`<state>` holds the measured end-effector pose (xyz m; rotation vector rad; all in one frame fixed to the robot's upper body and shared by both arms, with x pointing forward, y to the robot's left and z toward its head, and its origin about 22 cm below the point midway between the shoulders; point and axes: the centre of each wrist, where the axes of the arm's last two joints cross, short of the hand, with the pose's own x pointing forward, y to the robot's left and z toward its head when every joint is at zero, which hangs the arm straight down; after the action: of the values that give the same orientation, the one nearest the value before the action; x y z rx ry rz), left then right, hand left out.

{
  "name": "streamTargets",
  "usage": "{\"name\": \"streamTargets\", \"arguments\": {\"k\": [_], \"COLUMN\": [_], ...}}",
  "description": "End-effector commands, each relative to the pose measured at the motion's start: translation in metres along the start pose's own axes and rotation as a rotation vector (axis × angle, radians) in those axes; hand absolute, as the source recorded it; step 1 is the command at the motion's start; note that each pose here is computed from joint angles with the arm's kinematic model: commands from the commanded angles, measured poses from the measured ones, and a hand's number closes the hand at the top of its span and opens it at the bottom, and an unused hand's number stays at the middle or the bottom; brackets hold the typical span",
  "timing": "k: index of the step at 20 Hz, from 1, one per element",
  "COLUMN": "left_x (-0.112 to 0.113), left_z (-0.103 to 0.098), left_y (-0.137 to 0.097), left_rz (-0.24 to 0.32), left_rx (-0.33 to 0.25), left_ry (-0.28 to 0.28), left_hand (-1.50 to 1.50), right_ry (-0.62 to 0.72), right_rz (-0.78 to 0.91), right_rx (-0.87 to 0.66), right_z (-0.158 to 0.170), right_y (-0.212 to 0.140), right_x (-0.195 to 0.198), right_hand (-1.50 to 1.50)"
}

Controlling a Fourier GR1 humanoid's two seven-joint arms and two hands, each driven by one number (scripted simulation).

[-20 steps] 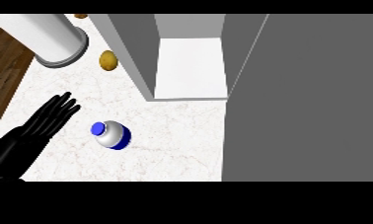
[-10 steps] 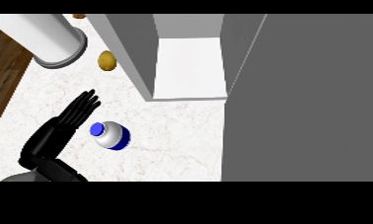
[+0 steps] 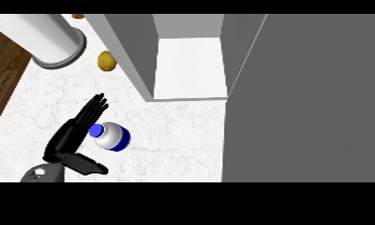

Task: Pick up the bottled water, place it into the cabinet and close the cabinet

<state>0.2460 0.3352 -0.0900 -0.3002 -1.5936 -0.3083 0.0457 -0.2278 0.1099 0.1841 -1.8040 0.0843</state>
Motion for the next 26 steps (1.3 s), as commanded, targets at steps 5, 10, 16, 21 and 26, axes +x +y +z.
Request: {"name": "streamTargets", "arguments": {"k": [5, 10, 16, 21, 26], "left_x": [-0.040, -0.048, -0.056, -0.062, -0.062], "left_z": [0.017, -0.005, -0.010, -0.026, -0.019], "left_y": [-0.007, -0.022, -0.026, -0.045, -0.035], "left_rz": [0.159, 0.200, 0.252, 0.321, 0.366], "left_rx": [-0.121, -0.153, -0.083, -0.077, -0.088], "left_ry": [0.024, 0.030, -0.007, -0.005, -0.011], "left_hand": [-1.50, -1.50, 1.50, 1.50, 1.50], "right_ry": [-0.024, -0.034, -0.020, -0.017, -0.036], "right_rz": [-0.004, 0.006, 0.000, 0.015, 0.001], "right_rx": [0.011, -0.010, 0.002, 0.000, 0.007], "right_z": [0.010, 0.010, 0.014, 0.011, 0.014], "right_y": [0.000, -0.001, 0.000, -0.001, 0.002], "right_x": [0.022, 0.025, 0.016, 0.016, 0.022], "right_hand": [-1.50, -1.50, -1.50, -1.50, -1.50]}}
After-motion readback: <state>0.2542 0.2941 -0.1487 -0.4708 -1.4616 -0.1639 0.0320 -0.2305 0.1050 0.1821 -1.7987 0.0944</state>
